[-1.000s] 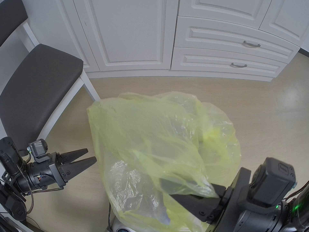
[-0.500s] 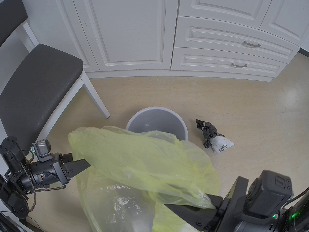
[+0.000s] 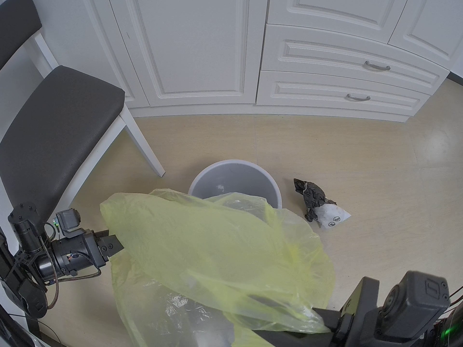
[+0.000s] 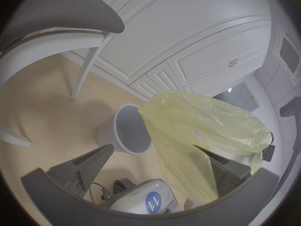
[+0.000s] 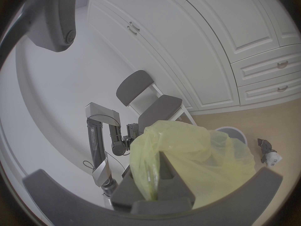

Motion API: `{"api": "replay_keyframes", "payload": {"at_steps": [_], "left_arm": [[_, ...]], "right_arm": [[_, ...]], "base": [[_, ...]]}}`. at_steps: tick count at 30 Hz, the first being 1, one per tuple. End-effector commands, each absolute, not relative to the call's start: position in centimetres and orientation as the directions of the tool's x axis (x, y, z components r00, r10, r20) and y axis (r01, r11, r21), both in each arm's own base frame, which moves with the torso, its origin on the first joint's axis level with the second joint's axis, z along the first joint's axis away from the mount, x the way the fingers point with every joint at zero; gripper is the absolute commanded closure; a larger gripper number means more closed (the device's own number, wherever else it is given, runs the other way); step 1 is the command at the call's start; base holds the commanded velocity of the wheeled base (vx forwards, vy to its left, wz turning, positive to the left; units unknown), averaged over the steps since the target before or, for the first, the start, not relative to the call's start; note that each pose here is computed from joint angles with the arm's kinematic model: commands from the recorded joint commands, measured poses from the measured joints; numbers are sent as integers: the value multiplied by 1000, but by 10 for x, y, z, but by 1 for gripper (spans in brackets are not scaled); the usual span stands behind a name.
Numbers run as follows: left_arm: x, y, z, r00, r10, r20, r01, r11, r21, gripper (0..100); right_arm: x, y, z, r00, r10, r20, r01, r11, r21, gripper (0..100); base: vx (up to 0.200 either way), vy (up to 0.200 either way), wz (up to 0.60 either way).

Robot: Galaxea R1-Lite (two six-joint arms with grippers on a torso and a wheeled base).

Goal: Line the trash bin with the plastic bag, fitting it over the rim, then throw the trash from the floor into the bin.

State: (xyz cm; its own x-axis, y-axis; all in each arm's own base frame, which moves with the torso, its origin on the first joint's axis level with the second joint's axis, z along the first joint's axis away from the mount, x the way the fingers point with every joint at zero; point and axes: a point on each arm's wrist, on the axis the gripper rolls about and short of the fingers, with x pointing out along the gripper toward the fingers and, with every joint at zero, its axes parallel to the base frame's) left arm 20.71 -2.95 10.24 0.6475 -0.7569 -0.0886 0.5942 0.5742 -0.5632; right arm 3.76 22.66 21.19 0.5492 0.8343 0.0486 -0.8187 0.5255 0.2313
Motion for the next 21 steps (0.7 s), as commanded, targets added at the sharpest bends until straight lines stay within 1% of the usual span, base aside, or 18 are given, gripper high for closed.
{"api": "replay_keyframes", "payload": {"at_steps": [1,2,9,12,15,16,17,18,21], "left_arm": [[206,-30,102,646,-758,-90,594,573,-565,0],[205,-31,103,643,-761,-89,597,570,-564,100],[202,-34,106,629,-774,-77,618,558,-555,100],[196,-35,114,626,-778,-53,641,552,-533,100],[192,-35,120,628,-778,-30,658,551,-514,100],[189,-34,125,628,-778,-13,671,550,-498,100],[189,-34,125,628,-778,-13,671,550,-498,100],[185,-34,131,630,-777,9,685,550,-477,100],[176,-34,143,625,-779,56,718,545,-434,100]], "right_arm": [[37,227,210,546,836,43,-820,524,228,100],[37,227,210,546,836,43,-820,524,228,100],[36,227,209,544,838,37,-822,523,225,100],[38,232,203,545,838,17,-820,529,216,100],[45,233,199,568,823,0,-804,556,210,100],[55,233,197,598,801,-14,-783,588,202,100],[55,233,197,598,801,-14,-783,588,202,100],[66,235,193,631,776,-28,-757,623,195,100],[77,238,187,661,749,-50,-731,657,183,100]], "base": [[0,0,0],[0,0,0],[0,0,0],[0,0,0],[0,0,0],[0,0,0],[0,0,0],[0,0,0],[0,0,0]]}}
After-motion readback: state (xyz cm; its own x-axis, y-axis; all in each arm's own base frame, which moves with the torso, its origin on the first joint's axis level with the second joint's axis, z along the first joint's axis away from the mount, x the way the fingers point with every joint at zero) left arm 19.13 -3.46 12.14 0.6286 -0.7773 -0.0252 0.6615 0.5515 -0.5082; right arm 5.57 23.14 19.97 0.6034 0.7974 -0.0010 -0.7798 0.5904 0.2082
